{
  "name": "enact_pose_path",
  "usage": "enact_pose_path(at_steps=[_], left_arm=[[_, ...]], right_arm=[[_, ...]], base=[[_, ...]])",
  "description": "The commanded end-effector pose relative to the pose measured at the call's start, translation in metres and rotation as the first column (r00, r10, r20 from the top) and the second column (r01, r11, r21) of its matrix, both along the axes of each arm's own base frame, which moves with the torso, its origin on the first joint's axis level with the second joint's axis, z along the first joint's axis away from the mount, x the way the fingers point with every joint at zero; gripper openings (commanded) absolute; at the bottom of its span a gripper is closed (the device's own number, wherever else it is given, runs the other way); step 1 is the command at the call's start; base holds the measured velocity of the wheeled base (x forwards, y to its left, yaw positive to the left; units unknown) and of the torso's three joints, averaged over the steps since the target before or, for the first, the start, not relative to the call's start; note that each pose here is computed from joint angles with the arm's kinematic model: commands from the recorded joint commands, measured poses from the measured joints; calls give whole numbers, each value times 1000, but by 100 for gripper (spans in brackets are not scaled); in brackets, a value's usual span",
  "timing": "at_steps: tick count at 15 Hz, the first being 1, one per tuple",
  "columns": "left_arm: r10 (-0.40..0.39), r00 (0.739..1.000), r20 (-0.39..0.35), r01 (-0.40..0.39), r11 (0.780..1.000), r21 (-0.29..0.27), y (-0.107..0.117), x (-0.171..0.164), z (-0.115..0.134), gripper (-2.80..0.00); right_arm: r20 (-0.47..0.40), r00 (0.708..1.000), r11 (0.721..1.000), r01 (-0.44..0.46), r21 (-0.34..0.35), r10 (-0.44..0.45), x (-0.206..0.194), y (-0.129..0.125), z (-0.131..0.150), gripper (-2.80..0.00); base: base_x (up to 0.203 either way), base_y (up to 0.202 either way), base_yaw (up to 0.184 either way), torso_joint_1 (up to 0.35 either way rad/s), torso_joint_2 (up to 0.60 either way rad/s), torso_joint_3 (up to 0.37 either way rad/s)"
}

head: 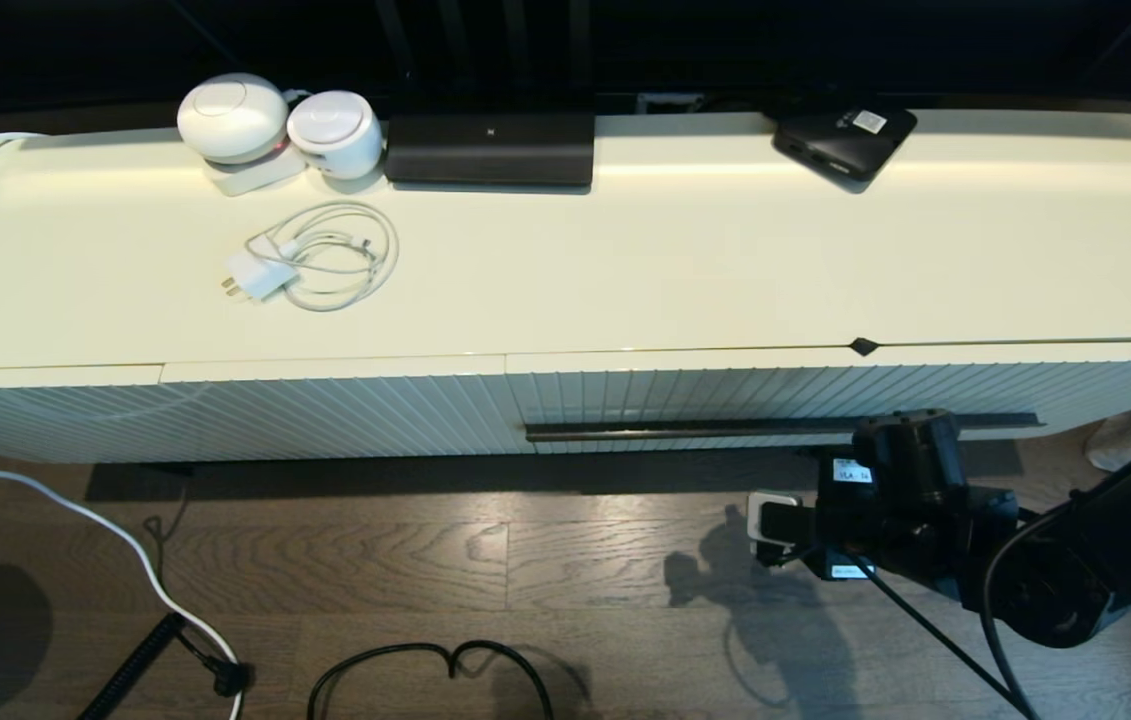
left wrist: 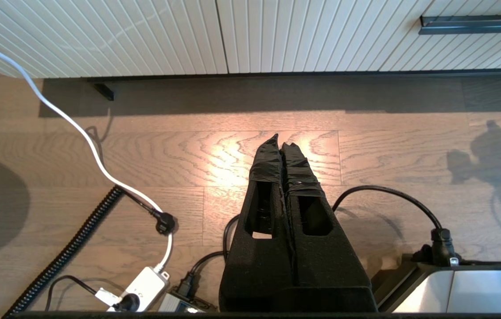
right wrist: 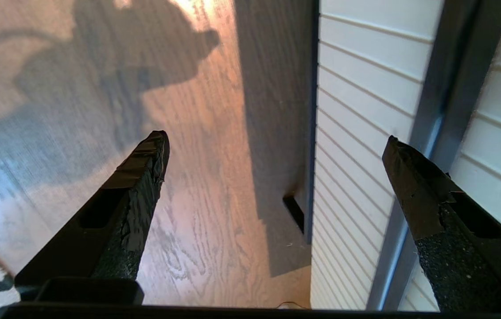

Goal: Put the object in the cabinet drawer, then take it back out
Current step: Open the drawer

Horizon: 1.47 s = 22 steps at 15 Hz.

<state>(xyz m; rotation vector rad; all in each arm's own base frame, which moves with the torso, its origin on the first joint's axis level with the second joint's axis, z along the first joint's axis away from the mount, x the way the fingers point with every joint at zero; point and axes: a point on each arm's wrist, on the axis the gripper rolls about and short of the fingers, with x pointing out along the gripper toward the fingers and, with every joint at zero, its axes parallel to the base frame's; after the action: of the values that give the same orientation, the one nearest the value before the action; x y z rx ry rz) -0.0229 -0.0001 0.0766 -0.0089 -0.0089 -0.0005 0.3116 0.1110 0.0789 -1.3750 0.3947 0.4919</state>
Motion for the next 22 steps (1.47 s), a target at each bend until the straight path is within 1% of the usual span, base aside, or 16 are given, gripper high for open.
enact_pose_path(at_steps=[1,8,11,13,15,17,21,22], left_arm=[[0,1000,3,0,1000,0,0,0,0,-280],[0,1000,3,0,1000,1,0,0,0,-280],[0,1000,3,0,1000,1,0,0,0,-280],[0,1000,2,0,1000,0,0,0,0,-280],[0,1000,2,0,1000,0,0,0,0,-280],[0,1000,2,0,1000,1,0,0,0,-280],[0,1000,3,0,1000,1,0,0,0,-280],[0,1000,3,0,1000,0,0,0,0,-280]], right_arm=[[-8,1000,1000,-5,-8,5,-3,-1,-2,0],[-14,1000,1000,-26,-3,26,-16,-2,2,0],[-33,999,1000,-30,-8,30,-21,-3,-2,0],[-24,999,1000,-27,2,27,-21,-3,1,0],[17,1000,999,-16,51,15,-25,-2,15,0],[65,997,995,-46,83,41,-28,-1,31,0],[131,989,989,-79,123,63,-32,-2,54,0],[132,989,987,-89,133,72,-31,-1,54,0]], base=[[0,0,0,0,0,0],[0,0,0,0,0,0],[0,0,0,0,0,0],[0,0,0,0,0,0],[0,0,0,0,0,0],[0,0,0,0,0,0],[0,0,0,0,0,0],[0,0,0,0,0,0]])
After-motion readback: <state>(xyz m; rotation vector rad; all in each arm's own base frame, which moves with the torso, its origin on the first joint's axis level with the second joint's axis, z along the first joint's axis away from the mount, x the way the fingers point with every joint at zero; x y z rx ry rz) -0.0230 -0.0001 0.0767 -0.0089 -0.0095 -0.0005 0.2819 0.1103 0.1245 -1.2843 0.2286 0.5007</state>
